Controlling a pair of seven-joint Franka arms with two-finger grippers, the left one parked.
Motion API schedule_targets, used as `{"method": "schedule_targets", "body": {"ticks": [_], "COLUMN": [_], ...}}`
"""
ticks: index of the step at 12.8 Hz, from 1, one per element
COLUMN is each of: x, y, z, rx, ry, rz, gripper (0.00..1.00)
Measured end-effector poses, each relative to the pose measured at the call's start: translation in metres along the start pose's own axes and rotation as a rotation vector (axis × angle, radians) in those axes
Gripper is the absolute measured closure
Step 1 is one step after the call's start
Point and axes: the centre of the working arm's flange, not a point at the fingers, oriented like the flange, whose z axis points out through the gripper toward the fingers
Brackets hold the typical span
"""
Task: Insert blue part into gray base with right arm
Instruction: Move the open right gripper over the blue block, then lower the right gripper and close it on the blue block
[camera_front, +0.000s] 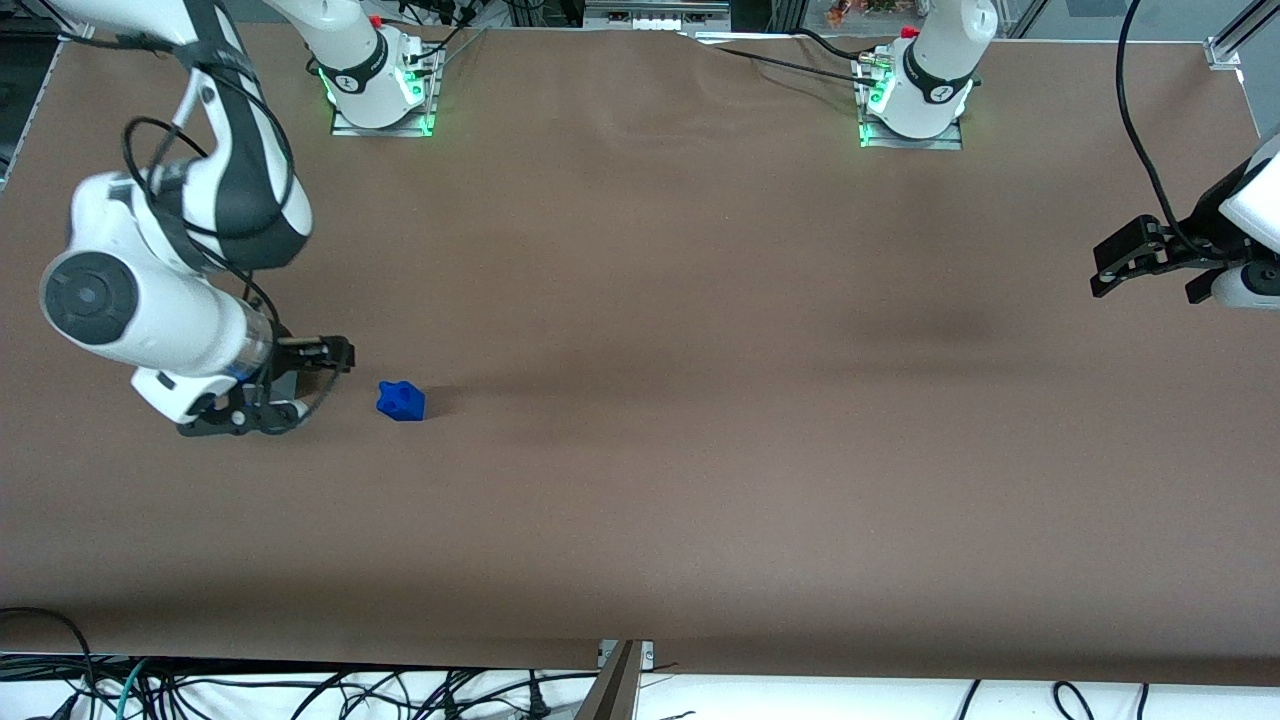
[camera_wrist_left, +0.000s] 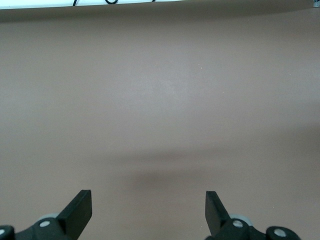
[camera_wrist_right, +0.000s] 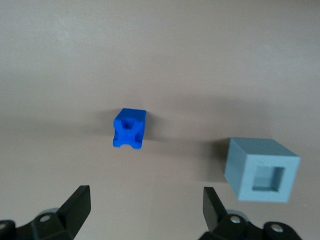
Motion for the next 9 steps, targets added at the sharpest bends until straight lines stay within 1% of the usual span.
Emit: {"method": "schedule_targets", "body": {"ticks": [3,4,7,9], "x": [0.013,0.016,0.017,0.014], "y": [-0.005,-0.006,-0.012,-0.019], "z": [0.039,0.05,0.085,0.103], "rx": [0.019,0.023,0.028,0.028], "ry": [-0.018,-0.017,0.015,0.024], "rz": [0.005,0.008,0.007,0.001], "gripper": [0.0,0.0,0.01,0.01]}}
